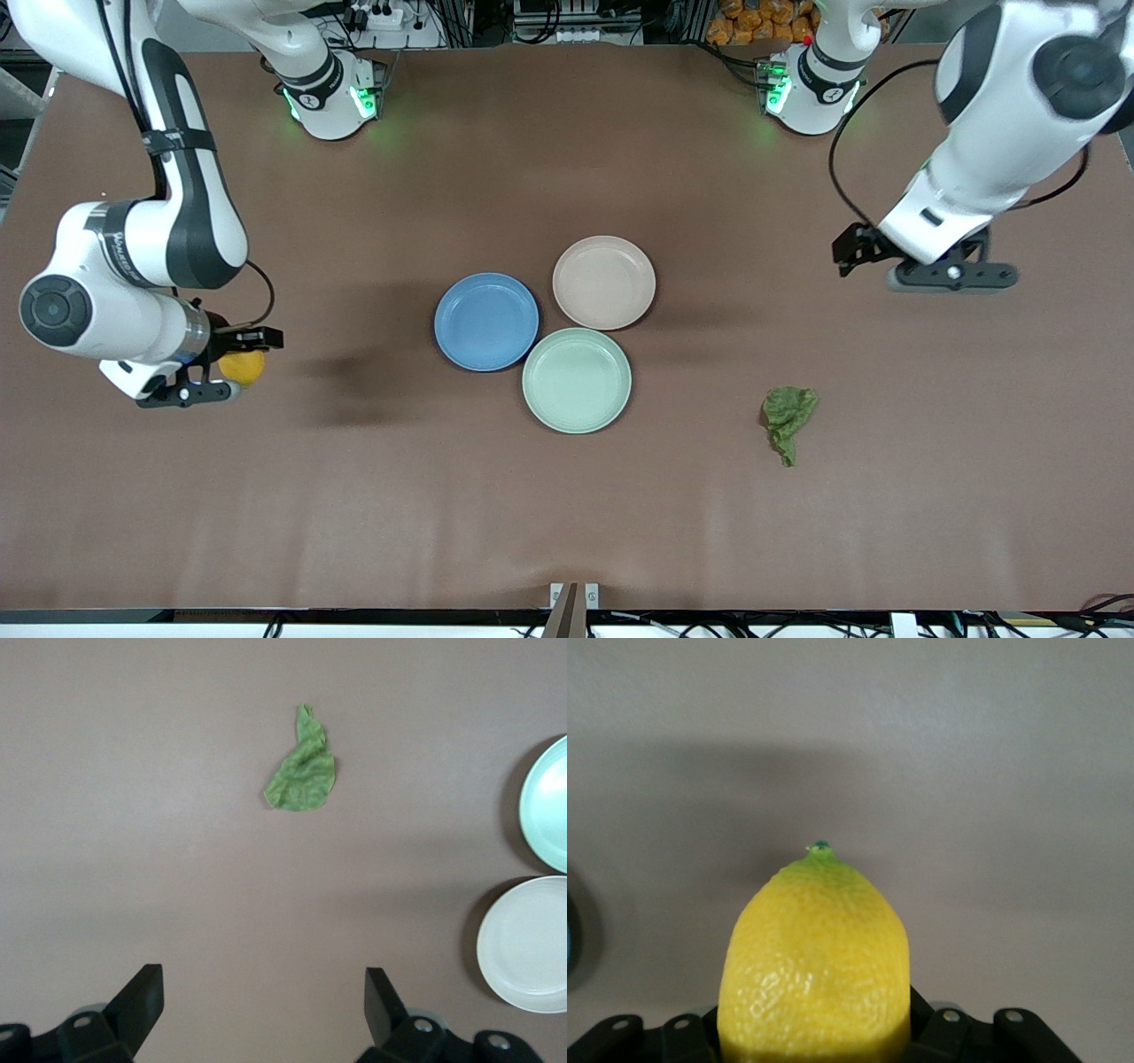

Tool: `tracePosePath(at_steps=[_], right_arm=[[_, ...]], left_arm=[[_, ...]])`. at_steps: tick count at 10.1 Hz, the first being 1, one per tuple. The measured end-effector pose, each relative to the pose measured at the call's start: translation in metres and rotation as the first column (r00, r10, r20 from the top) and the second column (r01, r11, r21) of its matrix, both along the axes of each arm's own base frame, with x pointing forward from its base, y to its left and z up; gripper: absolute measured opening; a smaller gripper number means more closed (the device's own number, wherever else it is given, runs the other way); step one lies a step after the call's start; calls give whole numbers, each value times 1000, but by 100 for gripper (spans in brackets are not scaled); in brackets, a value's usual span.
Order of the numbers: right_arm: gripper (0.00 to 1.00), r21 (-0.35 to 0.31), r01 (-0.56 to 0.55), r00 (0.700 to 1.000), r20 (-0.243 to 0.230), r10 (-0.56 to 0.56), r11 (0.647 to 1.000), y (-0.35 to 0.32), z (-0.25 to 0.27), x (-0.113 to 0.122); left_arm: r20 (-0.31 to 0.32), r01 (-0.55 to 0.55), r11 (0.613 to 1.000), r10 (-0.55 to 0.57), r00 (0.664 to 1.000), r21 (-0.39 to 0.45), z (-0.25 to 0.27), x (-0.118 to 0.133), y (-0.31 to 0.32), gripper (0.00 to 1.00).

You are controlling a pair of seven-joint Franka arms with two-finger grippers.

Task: Pick lemon and lettuce from blue and beige plates
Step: 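Lower the lemon onto the table with the right gripper and open it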

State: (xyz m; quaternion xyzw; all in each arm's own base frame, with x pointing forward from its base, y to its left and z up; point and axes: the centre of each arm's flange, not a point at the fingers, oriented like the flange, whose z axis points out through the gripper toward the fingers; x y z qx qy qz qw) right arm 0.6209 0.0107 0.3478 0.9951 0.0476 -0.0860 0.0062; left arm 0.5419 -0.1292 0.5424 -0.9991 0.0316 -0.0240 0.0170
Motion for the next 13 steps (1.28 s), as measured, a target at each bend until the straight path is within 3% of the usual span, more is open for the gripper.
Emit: tracePosePath(at_steps=[4, 8, 13], right_arm=[[55, 1, 9, 998, 57, -9, 1000, -21, -43, -31], [55, -7, 1, 989, 148, 0, 1000, -28, -90, -58], [55, -22, -5, 987, 160, 8, 1000, -28, -131, -65]], left_arm=[[25, -19, 1000, 19, 999, -7, 54, 2, 8, 100], [13, -40, 999, 40, 999, -4, 83, -2, 19, 100], [-48, -77, 997, 77, 996, 6, 94, -8, 41, 100]])
